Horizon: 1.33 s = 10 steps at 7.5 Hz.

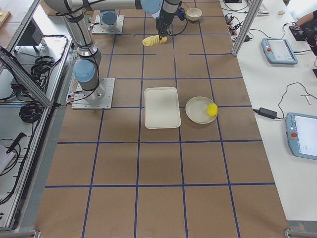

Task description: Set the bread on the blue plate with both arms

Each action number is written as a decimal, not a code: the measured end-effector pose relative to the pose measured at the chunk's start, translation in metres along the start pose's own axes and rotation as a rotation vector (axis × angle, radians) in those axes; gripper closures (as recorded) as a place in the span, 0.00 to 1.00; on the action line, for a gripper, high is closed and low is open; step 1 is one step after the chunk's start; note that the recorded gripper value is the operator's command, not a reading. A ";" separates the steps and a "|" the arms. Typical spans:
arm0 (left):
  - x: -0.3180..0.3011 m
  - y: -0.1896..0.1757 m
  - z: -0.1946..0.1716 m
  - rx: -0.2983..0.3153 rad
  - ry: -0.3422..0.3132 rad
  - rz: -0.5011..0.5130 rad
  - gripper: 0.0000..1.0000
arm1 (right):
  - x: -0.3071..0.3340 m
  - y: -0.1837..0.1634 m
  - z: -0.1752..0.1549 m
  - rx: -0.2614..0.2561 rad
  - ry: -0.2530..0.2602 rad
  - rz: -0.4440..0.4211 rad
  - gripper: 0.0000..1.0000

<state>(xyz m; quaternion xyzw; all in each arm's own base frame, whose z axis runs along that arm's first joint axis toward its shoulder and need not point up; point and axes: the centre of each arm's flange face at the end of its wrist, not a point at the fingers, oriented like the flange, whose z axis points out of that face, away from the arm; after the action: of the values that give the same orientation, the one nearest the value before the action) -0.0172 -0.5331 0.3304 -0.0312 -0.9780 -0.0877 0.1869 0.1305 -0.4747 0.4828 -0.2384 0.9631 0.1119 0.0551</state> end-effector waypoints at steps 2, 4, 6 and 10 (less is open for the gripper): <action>0.061 -0.031 0.045 0.044 0.024 0.003 0.91 | -0.003 0.000 0.001 0.000 -0.004 0.000 0.87; 0.091 -0.055 0.088 0.071 0.016 -0.009 0.91 | -0.009 -0.003 -0.001 0.018 -0.004 0.003 0.87; 0.112 -0.066 0.119 0.073 0.012 -0.021 0.91 | -0.027 -0.044 0.006 0.059 0.032 -0.027 0.87; 0.132 -0.089 0.162 0.117 0.009 -0.028 0.32 | -0.079 -0.212 0.098 0.092 0.090 -0.059 0.86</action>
<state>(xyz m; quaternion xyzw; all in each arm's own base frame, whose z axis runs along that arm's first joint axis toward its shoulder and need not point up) -0.2065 -0.5874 0.2167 -0.0062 -0.9809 -0.0329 0.1918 0.3056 -0.5985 0.3602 -0.2685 0.9613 0.0551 0.0260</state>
